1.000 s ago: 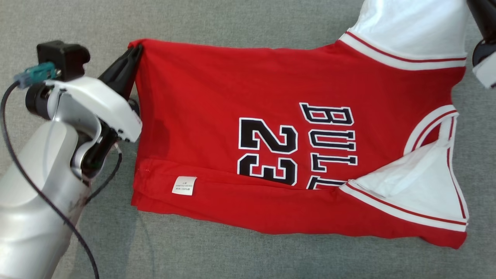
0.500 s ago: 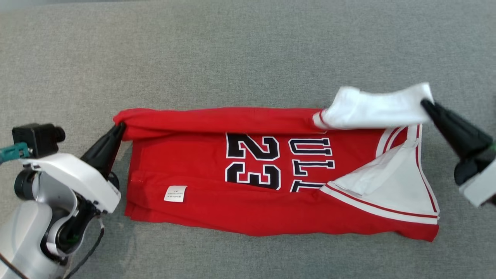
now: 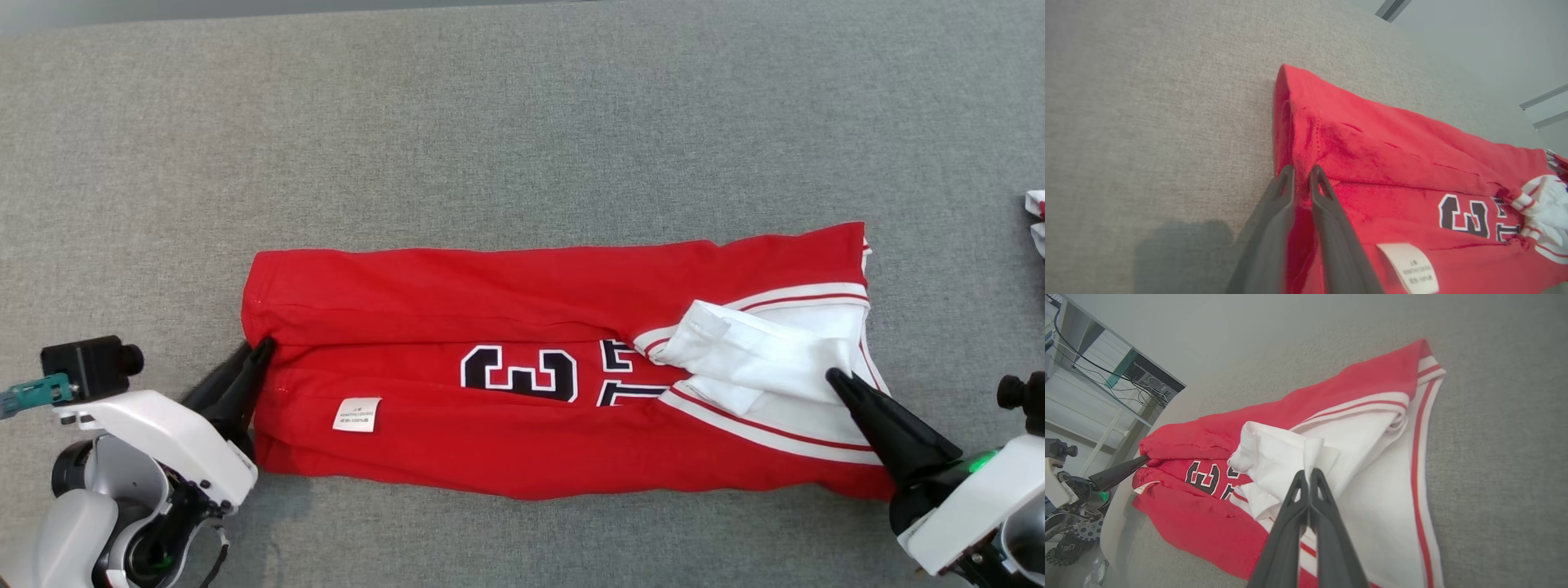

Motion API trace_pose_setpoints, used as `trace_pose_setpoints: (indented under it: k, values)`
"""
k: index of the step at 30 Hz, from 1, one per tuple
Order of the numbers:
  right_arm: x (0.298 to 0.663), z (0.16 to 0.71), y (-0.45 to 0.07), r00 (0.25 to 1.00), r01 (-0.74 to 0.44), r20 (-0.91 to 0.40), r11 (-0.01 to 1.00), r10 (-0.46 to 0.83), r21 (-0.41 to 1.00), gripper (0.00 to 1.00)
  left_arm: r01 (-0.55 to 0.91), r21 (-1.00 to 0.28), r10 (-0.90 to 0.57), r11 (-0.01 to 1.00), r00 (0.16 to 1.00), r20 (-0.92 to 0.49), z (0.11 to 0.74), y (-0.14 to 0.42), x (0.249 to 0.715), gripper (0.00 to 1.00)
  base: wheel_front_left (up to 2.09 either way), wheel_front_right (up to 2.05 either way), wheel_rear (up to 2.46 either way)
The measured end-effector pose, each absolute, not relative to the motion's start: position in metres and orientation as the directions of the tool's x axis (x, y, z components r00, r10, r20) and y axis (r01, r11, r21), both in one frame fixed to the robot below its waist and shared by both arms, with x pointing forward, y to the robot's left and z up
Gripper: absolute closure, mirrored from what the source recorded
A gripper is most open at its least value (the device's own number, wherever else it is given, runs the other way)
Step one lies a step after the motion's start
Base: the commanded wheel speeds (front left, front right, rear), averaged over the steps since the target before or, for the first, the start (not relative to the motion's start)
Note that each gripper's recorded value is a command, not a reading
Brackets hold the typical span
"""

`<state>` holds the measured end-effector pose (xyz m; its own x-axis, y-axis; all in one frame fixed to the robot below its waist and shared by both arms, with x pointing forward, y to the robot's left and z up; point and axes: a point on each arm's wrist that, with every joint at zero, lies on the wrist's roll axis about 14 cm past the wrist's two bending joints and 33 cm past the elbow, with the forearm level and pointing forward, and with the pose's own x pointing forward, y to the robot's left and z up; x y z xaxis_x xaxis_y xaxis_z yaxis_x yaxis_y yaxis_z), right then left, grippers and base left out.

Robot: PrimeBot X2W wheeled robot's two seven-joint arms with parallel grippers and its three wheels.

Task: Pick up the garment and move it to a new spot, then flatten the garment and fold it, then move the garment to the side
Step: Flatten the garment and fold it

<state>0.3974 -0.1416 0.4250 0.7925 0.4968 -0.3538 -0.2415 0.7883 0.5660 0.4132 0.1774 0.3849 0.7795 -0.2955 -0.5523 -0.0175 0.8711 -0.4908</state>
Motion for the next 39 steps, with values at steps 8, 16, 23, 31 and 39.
trace_pose_setpoints:
  k: [8,16,23,31,39]
  values:
    - [0.399,0.439,-0.152,0.879,-0.191,-0.275,0.816,0.390,0.545,0.00,-0.084,-0.440,-0.112,0.894,0.909,-0.402,0.411,0.205,0.428,0.00,0.00,0.00,0.00]
    - [0.423,0.508,-0.190,0.989,-0.144,0.026,0.910,0.145,0.389,0.00,-0.059,-0.318,0.036,0.946,0.996,-0.078,0.486,0.211,0.443,0.00,0.00,0.00,0.00]
    - [0.433,0.527,-0.193,0.988,-0.127,0.117,0.958,0.100,0.256,0.00,-0.008,-0.211,0.031,0.977,0.994,0.104,0.533,0.203,0.442,0.00,0.00,0.00,0.00]
    - [0.433,0.506,-0.190,0.992,-0.122,0.065,0.974,0.112,0.189,0.00,0.021,-0.081,-0.009,0.996,0.989,0.148,0.540,0.206,0.431,0.00,0.00,0.00,0.00]
    - [0.435,0.493,-0.187,0.992,-0.127,0.028,0.974,0.124,0.189,0.00,0.033,-0.050,-0.029,0.998,0.996,0.085,0.519,0.209,0.423,0.00,0.00,0.00,0.00]
